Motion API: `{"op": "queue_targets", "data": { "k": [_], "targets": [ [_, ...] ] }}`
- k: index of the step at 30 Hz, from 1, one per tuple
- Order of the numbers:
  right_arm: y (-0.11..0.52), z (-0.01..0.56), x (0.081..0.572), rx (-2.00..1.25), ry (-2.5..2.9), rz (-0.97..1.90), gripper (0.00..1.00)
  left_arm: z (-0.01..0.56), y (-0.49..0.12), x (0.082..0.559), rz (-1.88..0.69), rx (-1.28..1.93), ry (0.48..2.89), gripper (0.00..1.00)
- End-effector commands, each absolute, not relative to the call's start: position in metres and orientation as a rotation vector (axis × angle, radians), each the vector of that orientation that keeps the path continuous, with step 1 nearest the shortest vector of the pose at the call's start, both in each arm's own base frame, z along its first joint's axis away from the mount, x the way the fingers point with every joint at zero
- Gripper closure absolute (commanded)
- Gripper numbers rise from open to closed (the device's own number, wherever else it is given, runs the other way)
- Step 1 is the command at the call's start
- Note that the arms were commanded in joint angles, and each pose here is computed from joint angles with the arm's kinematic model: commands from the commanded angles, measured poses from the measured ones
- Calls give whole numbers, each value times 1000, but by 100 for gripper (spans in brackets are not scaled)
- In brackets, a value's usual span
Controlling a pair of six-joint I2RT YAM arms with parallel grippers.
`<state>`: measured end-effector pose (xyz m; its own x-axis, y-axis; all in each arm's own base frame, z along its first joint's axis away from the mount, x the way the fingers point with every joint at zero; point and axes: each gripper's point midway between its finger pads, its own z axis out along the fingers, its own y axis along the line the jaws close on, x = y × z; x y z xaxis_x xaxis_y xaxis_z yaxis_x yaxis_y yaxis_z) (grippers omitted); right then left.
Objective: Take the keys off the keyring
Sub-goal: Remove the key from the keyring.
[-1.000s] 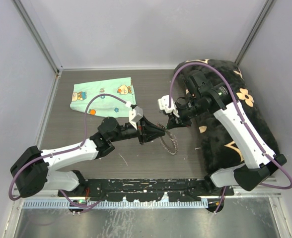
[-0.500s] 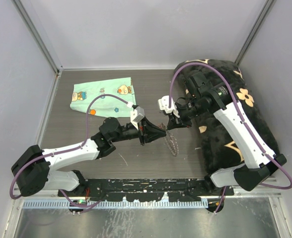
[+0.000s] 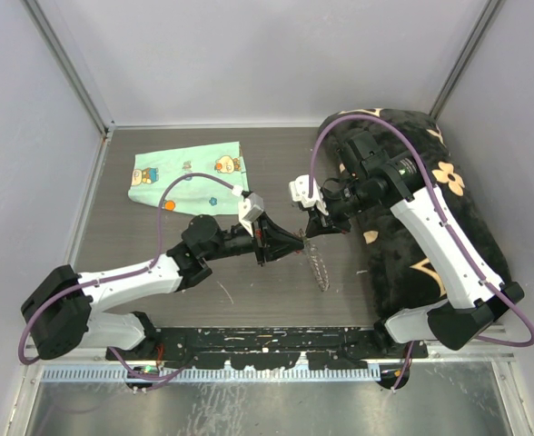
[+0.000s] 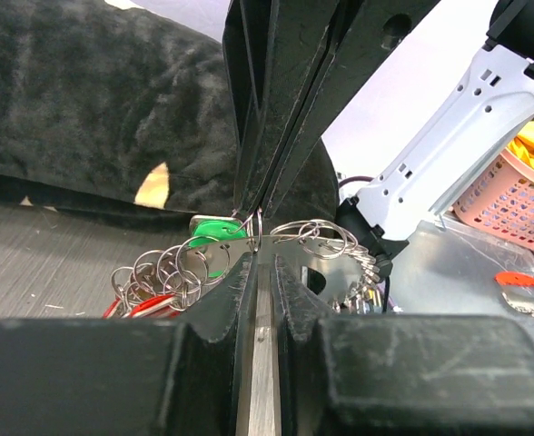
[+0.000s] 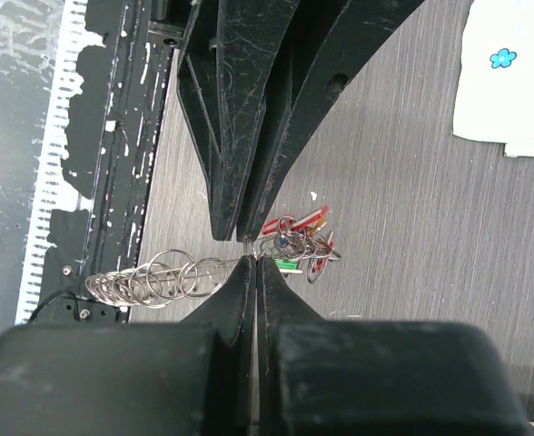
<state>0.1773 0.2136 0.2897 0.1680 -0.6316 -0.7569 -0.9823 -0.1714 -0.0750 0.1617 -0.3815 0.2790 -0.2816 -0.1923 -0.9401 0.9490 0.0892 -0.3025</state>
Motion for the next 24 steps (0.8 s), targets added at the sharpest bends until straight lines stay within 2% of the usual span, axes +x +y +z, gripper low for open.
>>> {"op": "queue_targets", "data": {
  "k": [1, 5, 8, 13, 20, 24],
  "targets": [
    [223, 302, 175, -1848, 1440, 820, 99, 335, -381, 156, -1448, 785, 1126, 88],
    [222, 302, 175, -1845, 1445, 816, 99, 336, -379, 159, -1427, 764, 1125, 84],
    [222, 302, 176, -1843, 1449, 814, 99, 336, -376, 160, -1402, 740, 1126, 74],
    [223, 302, 176, -1841, 1448, 814, 99, 338, -364, 163, -1340, 703, 1107, 66],
    [224, 304, 174, -1843, 1438, 833, 99, 332, -360, 171, -1275, 694, 1136, 66],
    [225, 304, 174, -1842, 1434, 844, 99, 332, -363, 169, -1282, 707, 1133, 71]
  ]
}}
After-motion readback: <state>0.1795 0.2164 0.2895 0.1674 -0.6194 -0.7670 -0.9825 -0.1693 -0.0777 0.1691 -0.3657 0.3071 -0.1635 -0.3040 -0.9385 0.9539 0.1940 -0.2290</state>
